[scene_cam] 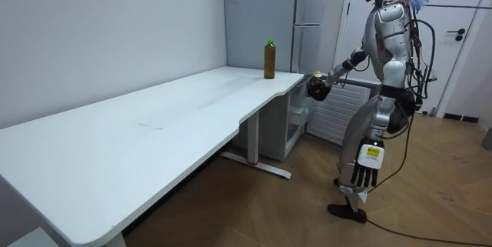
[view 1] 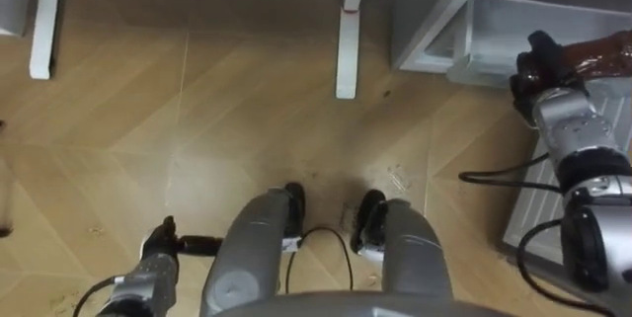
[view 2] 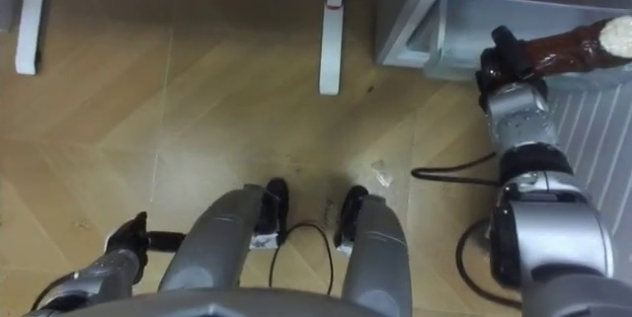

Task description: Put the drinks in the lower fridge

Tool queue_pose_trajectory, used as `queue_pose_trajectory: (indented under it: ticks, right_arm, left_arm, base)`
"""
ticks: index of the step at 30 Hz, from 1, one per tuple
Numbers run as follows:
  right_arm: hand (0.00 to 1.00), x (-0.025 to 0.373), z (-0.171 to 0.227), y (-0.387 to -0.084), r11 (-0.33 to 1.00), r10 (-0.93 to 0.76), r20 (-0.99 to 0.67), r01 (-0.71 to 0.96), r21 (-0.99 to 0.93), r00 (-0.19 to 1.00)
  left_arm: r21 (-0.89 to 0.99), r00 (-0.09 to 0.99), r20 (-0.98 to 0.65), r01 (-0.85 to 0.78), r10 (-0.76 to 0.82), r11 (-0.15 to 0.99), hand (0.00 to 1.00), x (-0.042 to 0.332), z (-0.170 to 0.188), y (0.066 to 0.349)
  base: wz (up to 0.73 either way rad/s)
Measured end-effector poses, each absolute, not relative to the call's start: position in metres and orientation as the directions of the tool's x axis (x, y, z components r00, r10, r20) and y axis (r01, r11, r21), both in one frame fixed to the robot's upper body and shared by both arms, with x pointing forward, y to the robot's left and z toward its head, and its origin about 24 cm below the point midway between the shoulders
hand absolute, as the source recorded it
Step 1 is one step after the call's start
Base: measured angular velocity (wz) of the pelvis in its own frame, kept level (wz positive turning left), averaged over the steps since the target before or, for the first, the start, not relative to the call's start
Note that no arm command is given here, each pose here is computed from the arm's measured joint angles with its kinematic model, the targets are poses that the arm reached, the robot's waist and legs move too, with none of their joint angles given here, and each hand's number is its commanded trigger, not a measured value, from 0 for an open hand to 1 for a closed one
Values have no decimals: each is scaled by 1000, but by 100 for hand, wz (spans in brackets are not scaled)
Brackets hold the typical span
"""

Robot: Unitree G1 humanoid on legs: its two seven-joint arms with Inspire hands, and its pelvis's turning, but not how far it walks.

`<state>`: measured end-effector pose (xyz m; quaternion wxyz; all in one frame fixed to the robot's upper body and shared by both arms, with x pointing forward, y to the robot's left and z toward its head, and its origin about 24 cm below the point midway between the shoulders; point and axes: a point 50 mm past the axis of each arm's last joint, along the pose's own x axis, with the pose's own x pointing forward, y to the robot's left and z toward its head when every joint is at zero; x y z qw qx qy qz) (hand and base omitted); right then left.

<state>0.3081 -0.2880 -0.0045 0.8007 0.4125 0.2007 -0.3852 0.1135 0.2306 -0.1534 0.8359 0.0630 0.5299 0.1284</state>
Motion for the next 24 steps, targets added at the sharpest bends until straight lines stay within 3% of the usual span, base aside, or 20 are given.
queue_pose_trajectory:
  ticks: [17,24]
  right_arm:
    - [100,334,42,-298,361,-507,-561,752,551,654]
    - [100,335,47,-302,287,-486,-553,721,631,677]
  left_arm:
    - [318,434,-834,-125,340,940,0,121,-148,241]
    - [325,433,-834,-115,342,939,0,121,-147,241]
  base:
    - [-2]
    - [2]
